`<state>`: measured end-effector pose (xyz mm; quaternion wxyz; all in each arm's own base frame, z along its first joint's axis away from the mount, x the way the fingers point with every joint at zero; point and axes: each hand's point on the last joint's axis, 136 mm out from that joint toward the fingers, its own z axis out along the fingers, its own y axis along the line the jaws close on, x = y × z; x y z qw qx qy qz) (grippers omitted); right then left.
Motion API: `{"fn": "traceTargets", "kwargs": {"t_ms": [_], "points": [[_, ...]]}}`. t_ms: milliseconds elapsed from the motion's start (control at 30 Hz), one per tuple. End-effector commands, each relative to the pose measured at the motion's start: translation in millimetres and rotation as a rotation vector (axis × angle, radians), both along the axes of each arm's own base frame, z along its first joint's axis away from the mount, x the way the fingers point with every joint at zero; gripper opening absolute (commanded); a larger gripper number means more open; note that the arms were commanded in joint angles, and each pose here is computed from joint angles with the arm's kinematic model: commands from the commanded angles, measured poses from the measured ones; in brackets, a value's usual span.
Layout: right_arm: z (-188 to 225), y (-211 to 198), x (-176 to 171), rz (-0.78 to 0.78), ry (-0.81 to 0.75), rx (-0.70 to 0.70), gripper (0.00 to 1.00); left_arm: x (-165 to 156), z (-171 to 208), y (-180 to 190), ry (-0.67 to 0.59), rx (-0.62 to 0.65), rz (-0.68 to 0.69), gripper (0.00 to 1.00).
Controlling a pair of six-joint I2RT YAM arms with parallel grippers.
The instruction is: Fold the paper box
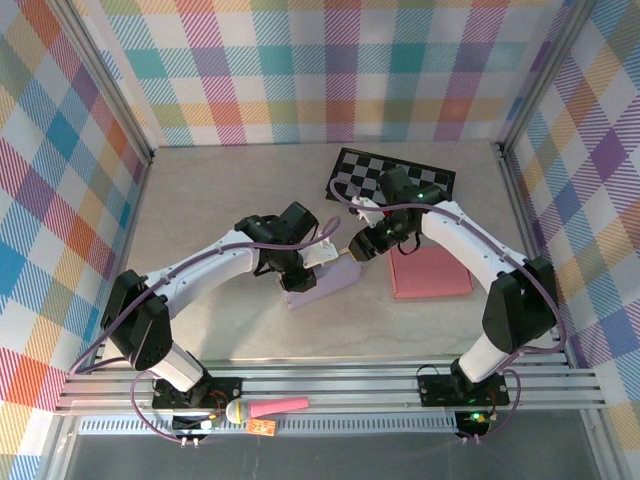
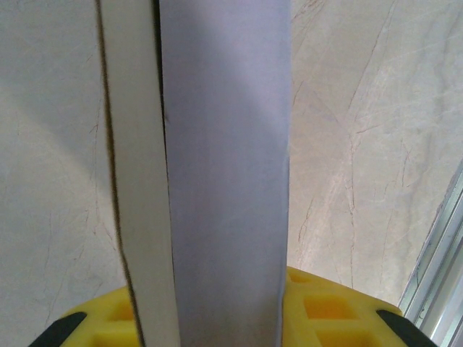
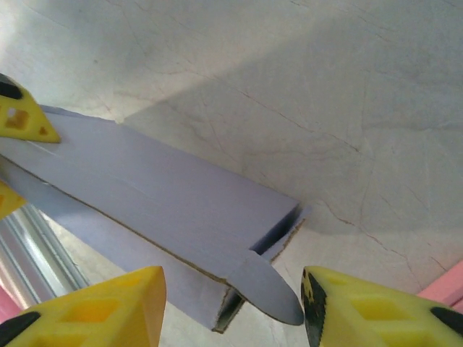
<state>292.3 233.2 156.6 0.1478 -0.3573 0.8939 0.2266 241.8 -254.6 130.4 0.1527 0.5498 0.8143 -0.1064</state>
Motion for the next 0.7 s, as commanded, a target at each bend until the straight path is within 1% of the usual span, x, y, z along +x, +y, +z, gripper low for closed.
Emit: {"fn": "traceTargets", "kwargs": {"t_ms": [0,133,267,467,533,667], "points": [[-12,-9,7,0.006,-0.028,-0.106,0.51,-2,-3,-1,0.046,-0.011,0.006,0.24],[-5,-10,13,-0.009,-0.057,-0.126,0.49,-2,-3,-1,0.046,-0.012,0.006,0.24],[1,-11,14,-0.011,-0.061,-0.132,0.5,-2,-3,-1,0.046,-0.013,0.009,0.24],[19,-7,10,-0.007,-0.073,-0.094,0.51,-2,-3,-1,0.046,-0.013,0.009,0.24],[24,-5,9,0.003,-0.077,-0.081,0.5,-2,-3,-1,0.045,-0.014,0.01,0.24],[21,-3,9,0.011,-0.057,-0.081,0.43,-1,-3,0,0.047,-0.013,0.013,0.24]]}}
